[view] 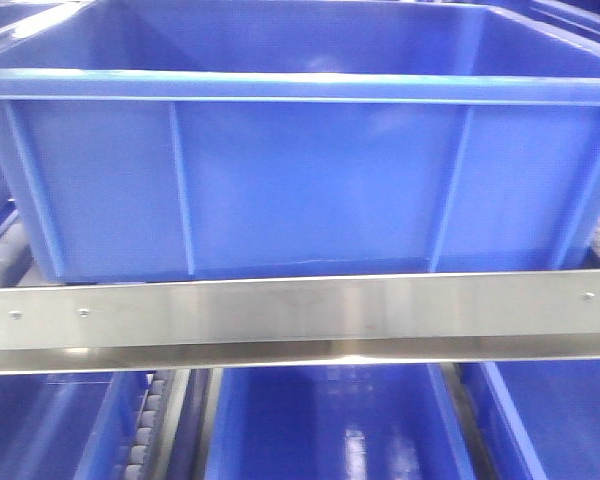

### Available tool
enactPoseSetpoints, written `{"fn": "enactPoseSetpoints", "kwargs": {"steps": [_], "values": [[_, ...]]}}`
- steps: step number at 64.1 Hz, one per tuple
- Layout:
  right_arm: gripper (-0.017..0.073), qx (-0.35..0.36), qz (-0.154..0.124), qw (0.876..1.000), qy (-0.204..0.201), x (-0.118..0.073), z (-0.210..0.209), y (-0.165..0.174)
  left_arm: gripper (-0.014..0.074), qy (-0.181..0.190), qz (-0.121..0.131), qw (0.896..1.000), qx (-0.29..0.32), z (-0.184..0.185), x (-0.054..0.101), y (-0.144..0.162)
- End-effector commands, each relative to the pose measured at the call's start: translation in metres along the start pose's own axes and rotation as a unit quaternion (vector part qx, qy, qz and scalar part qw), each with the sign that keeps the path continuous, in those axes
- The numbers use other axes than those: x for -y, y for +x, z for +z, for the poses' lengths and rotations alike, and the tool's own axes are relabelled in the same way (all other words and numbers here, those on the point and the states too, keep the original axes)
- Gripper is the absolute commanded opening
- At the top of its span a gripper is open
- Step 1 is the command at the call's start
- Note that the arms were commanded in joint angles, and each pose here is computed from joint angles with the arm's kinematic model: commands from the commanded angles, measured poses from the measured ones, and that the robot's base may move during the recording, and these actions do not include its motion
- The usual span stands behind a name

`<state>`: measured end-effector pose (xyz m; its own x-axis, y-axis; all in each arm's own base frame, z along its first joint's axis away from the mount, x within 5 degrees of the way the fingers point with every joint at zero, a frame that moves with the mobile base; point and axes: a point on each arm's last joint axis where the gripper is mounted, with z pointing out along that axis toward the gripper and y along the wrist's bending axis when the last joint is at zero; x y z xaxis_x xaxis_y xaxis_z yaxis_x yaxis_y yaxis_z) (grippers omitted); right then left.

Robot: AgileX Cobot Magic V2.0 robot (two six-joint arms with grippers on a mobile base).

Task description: Grab silver tray and place in blue box

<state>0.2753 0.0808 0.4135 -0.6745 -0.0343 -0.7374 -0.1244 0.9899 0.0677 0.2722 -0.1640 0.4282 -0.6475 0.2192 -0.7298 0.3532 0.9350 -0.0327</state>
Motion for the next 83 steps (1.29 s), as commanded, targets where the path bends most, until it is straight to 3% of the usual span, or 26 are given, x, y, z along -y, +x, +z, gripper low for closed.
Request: {"fn": "enactPoseSetpoints", "kwargs": {"steps": [1,10,27,40,53,83], "values": [[0.0052,0.071,-0.010,0.997,-0.005,0.007,-0.027,0.011,0.0053,0.015,0.007,0.997,0.080,-0.044,-0.005,0.011],[0.0052,0.117,-0.017,0.993,-0.019,0.014,-0.042,0.050,-0.0109,0.034,0.008,0.993,0.113,-0.065,-0.013,0.055],[0.0052,0.219,-0.023,0.974,-0.048,0.026,-0.065,0.128,-0.0104,0.060,0.015,0.980,0.188,-0.078,-0.029,0.143],[0.0052,0.292,-0.049,0.953,-0.058,0.035,-0.072,0.181,-0.0104,0.075,0.017,0.970,0.231,-0.078,-0.038,0.200],[0.0052,0.344,-0.050,0.935,-0.071,0.036,-0.072,0.201,-0.0104,0.082,0.011,0.966,0.244,-0.080,-0.040,0.216],[0.0052,0.339,-0.050,0.937,-0.070,0.036,-0.071,0.202,-0.0104,0.082,0.011,0.966,0.243,-0.079,-0.040,0.216]]}}
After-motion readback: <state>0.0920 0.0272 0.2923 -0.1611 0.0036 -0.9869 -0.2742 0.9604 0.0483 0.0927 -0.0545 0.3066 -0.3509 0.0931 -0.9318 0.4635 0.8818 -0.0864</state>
